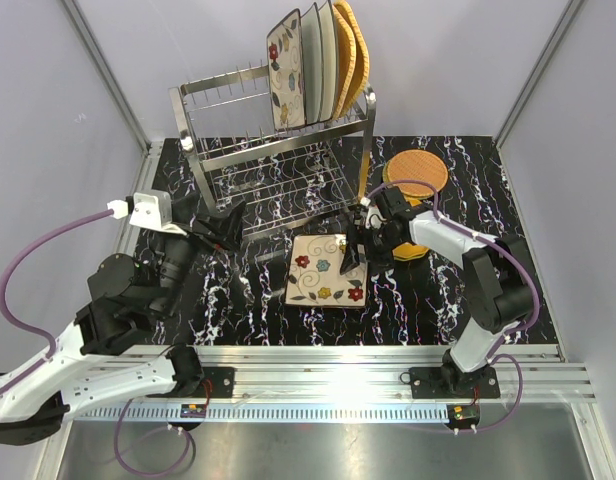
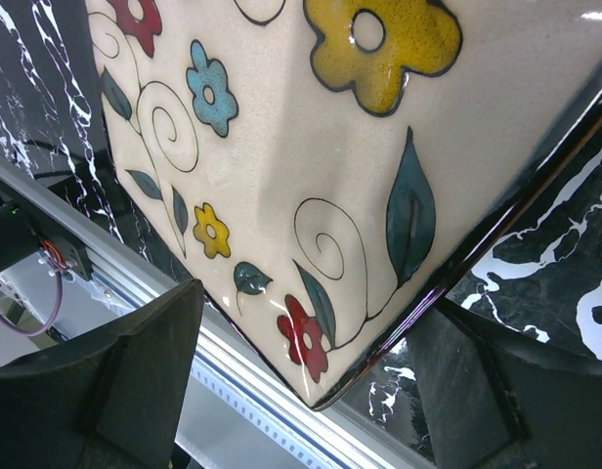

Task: Unload the plates from the dish rack
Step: Place the plate on the table

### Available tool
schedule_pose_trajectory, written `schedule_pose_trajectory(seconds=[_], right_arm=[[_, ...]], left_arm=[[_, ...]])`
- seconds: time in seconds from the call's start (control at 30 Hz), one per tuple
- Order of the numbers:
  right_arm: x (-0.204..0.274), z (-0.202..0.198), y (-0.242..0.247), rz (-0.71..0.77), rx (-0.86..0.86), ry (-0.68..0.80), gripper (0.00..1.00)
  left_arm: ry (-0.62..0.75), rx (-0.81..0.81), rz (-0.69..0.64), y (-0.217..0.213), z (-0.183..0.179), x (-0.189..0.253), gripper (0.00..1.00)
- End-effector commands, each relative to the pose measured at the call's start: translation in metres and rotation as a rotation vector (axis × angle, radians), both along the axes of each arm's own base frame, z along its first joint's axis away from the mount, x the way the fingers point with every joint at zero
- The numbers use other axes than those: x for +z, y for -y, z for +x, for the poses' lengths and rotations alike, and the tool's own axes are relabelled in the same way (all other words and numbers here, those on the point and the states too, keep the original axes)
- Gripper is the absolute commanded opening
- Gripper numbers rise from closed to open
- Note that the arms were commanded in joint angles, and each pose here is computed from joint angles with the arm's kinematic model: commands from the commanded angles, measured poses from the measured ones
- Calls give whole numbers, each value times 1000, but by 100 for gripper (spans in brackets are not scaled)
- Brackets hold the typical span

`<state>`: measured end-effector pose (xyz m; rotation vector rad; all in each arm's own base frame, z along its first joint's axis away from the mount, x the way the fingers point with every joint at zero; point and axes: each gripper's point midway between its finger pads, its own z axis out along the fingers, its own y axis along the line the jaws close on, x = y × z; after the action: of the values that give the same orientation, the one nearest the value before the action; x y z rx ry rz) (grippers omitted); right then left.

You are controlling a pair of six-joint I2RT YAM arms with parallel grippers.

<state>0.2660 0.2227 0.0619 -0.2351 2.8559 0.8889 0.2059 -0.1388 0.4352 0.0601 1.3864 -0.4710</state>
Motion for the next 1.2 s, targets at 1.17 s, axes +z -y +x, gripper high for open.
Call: schedule_pose_trajectory(seconds=[1.17], right_arm=[[34,15,-47,59,154,179,87]], left_arm=[[7,42,-75,-14,-1,11,99]])
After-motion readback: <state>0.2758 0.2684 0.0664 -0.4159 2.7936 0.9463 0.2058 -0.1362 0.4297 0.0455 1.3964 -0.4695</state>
